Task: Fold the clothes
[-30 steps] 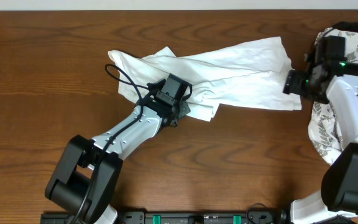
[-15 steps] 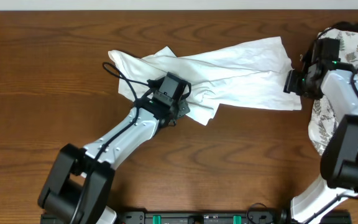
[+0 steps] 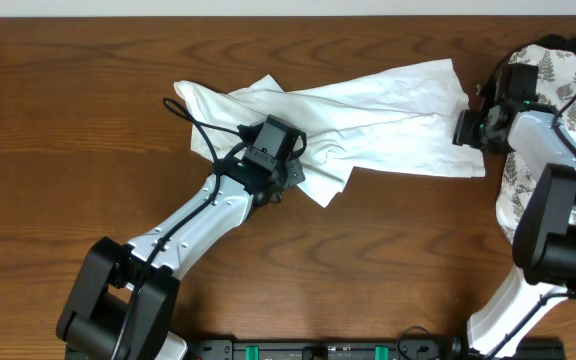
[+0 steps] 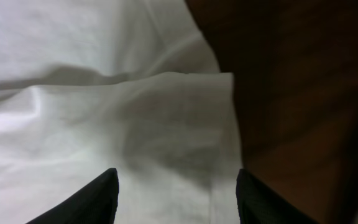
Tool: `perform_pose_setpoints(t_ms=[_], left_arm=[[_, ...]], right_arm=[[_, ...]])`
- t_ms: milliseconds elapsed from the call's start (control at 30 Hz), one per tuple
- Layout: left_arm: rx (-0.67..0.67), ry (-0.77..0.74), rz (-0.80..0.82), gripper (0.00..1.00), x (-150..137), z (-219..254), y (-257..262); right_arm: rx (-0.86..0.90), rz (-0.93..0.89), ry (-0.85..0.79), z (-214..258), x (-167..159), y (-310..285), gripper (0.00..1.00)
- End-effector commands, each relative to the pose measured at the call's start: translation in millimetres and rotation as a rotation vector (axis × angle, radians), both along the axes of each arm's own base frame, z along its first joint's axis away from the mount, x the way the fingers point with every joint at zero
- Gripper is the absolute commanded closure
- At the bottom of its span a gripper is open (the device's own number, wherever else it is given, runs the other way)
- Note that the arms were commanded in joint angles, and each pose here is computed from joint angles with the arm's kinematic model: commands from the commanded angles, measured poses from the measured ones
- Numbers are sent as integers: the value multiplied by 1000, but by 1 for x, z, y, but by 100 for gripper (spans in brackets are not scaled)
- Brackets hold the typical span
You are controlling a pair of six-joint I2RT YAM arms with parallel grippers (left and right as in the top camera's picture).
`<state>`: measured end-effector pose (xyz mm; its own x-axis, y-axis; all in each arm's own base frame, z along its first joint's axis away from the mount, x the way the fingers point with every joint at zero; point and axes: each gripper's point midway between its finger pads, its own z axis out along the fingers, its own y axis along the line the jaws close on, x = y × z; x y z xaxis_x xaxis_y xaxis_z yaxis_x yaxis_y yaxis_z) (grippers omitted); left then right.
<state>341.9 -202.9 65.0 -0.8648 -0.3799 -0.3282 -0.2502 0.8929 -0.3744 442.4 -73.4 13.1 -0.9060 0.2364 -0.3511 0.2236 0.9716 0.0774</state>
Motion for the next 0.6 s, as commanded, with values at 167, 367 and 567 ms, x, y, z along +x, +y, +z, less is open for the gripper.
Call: perform_pose_setpoints(t_ms=[167, 367, 567], left_arm=[[22, -16, 2, 93, 2, 4, 5], [22, -16, 1, 93, 2, 4, 5], [23, -16, 1, 93, 2, 4, 5]], right_arm=[[36, 45, -27, -11, 8, 4, 45], [34, 45, -37, -10, 11, 3, 67], [34, 45, -37, -9, 11, 3, 76]])
